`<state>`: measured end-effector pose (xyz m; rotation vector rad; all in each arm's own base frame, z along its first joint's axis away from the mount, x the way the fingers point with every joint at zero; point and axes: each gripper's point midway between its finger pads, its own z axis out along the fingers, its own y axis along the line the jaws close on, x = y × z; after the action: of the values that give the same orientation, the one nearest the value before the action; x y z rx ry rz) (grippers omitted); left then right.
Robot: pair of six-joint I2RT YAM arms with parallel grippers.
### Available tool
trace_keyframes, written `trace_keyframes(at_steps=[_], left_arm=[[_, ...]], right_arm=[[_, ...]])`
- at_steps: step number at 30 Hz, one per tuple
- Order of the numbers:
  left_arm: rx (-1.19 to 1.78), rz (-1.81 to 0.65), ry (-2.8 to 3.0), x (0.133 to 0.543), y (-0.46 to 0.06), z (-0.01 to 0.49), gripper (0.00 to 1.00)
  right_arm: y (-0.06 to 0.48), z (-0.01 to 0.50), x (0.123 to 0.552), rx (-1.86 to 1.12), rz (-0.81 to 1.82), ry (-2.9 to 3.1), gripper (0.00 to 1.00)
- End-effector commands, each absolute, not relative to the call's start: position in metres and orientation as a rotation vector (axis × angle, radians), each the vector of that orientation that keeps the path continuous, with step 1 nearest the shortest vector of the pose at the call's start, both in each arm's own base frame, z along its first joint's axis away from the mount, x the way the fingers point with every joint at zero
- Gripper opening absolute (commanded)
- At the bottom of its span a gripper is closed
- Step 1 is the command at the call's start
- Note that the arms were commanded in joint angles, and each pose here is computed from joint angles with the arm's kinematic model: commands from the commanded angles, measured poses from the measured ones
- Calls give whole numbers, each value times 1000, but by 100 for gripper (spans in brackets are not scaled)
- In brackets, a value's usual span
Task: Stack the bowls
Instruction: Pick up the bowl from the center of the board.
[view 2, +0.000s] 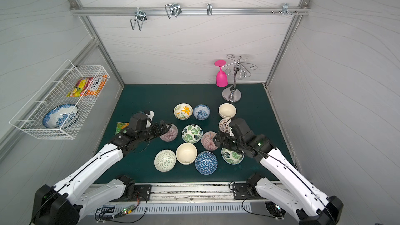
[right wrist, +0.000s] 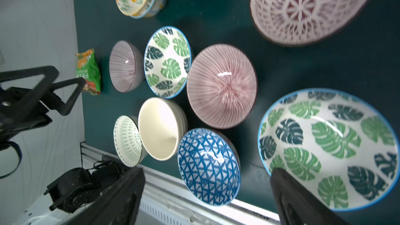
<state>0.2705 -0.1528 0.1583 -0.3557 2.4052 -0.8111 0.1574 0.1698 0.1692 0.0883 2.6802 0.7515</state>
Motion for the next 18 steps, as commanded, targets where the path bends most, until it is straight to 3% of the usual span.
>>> trace_keyframes(at_steps=[1, 4, 11, 18], left_arm=[[-304, -850, 2420, 258, -161, 160, 100], [-298, -851, 2412, 252, -162, 159, 100], [-197, -915, 2375, 240, -173, 170, 100], [-177, -937, 2329, 237, -175, 176, 100]], right_arm=[[160, 143, 133, 199, 690, 2765, 92], [161, 127, 121, 199, 658, 2808, 88], [175, 91, 112, 158, 635, 2886, 66], [184, 80, 113, 156, 668, 2897, 51]])
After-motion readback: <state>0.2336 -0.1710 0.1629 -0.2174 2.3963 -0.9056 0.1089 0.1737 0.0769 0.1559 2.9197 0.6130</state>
